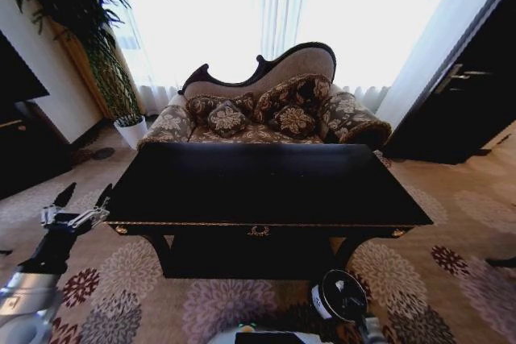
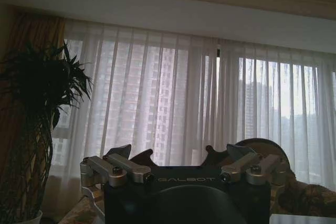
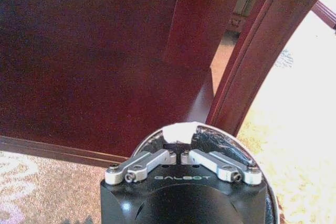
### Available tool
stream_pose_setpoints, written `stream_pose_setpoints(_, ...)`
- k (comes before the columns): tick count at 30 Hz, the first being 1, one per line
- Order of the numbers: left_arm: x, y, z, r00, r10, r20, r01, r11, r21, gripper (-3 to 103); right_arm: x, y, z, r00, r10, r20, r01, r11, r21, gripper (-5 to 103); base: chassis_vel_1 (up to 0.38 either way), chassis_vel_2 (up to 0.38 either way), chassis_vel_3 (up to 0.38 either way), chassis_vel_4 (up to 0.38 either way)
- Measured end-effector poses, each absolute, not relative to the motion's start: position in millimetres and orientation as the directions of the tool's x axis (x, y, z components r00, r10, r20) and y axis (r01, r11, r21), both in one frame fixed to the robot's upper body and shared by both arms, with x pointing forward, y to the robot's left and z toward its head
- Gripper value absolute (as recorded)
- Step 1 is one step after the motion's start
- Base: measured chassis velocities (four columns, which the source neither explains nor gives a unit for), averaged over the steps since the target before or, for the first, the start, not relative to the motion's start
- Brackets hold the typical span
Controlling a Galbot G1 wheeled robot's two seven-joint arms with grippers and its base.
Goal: Move to the front of the table and place the trash on the table into the trash bin.
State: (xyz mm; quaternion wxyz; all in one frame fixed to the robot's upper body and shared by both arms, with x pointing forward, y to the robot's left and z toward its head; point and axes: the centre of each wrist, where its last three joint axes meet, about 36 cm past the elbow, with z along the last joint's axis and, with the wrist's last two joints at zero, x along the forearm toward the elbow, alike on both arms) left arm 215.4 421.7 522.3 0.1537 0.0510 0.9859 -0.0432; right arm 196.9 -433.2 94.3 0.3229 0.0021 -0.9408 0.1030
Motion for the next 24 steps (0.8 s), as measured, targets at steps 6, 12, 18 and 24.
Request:
stream_pose_setpoints(6,212.9,422.7,522.9,-0.95,0.085,-0.3,0.109,0.992,-0.064,100,207.1,-434.2,92.7,-0.786,0.071,0.614,-0.058,0.98,-0.188,0,0.0,0.0,0.0,0.0)
stream_pose_setpoints(12,212.6,420.8,523.4,-0.951,0.088,-0.297,0.111,0.992,-0.061,100,211.6,-433.1,94.1,-0.783,0.073,0.618,-0.06,0.98,-0.191,-1,0.0,0.0,0.0,0.0)
stream_pose_setpoints(18,213.1,420.2,523.1,-0.951,0.088,-0.296,0.111,0.992,-0.062,100,212.9,-433.3,95.1,-0.779,0.073,0.623,-0.071,0.977,-0.202,19,0.0,0.0,0.0,0.0)
stream_pose_setpoints(24,213.8,418.1,520.9,-0.952,0.086,-0.294,0.11,0.992,-0.065,100,213.2,-434.9,96.3,-0.779,0.075,0.622,-0.071,0.976,-0.207,41,0.0,0.0,0.0,0.0)
